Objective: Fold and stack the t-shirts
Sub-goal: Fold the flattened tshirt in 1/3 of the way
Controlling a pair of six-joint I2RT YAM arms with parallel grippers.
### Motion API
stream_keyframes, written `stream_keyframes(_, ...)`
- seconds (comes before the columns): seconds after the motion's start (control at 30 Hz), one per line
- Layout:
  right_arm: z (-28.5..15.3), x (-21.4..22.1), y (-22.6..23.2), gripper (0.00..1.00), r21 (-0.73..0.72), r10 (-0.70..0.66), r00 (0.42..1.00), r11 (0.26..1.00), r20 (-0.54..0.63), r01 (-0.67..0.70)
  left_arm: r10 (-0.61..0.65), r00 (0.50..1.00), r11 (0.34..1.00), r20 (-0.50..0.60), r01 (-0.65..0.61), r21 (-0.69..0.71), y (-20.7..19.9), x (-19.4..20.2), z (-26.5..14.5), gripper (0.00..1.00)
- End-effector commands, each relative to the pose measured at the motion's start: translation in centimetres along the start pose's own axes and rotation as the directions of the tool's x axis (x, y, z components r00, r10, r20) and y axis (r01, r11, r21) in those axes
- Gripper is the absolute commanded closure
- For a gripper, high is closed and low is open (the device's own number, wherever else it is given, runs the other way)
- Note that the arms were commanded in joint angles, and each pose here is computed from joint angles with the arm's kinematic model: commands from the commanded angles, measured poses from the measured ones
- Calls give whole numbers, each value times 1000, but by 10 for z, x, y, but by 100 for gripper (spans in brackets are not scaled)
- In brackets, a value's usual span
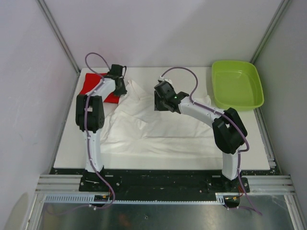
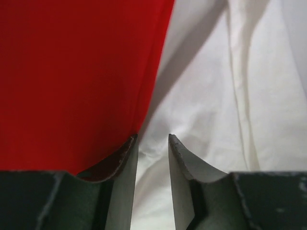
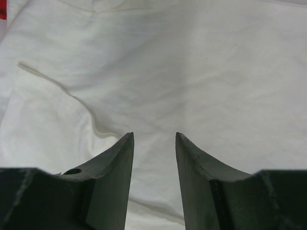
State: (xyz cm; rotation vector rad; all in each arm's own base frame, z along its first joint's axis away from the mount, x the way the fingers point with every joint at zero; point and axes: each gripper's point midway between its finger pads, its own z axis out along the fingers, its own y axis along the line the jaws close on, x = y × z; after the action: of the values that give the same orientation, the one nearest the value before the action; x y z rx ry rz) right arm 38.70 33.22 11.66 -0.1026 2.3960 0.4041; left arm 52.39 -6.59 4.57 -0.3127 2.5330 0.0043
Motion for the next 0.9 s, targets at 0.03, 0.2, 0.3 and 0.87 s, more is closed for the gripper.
stream_keyframes(0.03,-9,-16,3,55,-29,-11,999,1000,48,13,-58,997,998,54,58,4,14,-32,2,64)
stream_keyframes(0.2,-1,-9,0,56,-22,-18,999,1000,29,19,-78,994,997,76,80,-17,32,-46,5,62)
stream_keyframes(0.3,3,-6,-4,56,-16,-17,1000,1000,17,17,-81,994,996,75,84,-31,41,-51,9,62)
stream_keyframes(0.87,8,-5,-24,57,16,9,1000,1000,1,-9,-49,999,998,5,49,30,40,-40,21,63)
